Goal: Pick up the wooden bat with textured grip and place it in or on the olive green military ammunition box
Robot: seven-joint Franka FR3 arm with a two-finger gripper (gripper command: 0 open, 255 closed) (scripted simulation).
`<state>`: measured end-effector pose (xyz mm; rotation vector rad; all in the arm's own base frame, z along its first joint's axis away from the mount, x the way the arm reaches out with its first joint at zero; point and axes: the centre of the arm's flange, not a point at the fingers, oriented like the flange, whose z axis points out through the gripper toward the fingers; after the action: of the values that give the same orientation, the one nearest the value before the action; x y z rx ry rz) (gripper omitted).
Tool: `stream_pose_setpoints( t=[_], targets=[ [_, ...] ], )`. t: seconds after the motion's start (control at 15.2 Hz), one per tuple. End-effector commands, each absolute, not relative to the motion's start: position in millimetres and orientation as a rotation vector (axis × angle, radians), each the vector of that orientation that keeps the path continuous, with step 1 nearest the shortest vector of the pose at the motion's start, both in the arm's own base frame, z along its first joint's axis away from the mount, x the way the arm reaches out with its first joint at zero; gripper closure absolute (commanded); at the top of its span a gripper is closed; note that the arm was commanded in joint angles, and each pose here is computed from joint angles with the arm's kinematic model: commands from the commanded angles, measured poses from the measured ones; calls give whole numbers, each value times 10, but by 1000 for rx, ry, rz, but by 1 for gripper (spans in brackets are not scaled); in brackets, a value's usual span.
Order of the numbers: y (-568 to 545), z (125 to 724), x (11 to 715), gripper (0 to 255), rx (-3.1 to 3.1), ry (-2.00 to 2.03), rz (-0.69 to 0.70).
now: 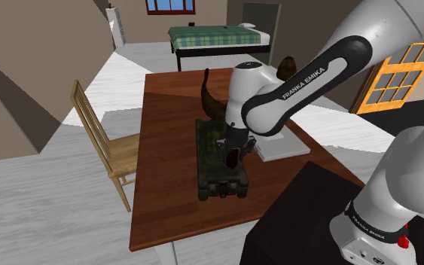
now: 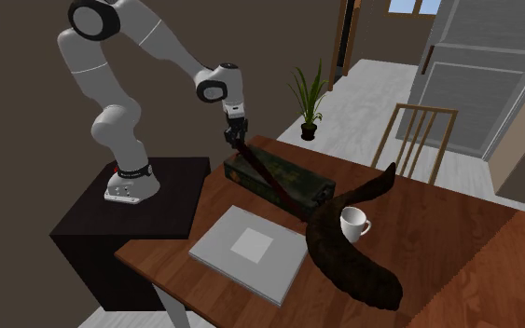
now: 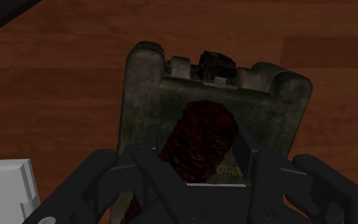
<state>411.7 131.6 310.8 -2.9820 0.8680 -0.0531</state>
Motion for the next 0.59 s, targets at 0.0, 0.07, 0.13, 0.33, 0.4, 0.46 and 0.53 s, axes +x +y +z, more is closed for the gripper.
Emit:
stream_pose_setpoints(
  t=[0.0,0.07,0.13,0.33,0.4,0.46,0.53],
  targets=[
    [1320,3001,4111,255,-2982,865,-57],
    [1320,2948,4111,255,-2982,865,-57],
    [1320,2895,4111,255,-2982,865,-57],
    [1320,2737,4111,255,-2982,865,-57],
    [1320,2642,4111,255,-2982,865,-57],
    [1320,2642,4111,255,-2982,865,-57],
    [1320,2642,4111,255,-2982,865,-57]
  ],
)
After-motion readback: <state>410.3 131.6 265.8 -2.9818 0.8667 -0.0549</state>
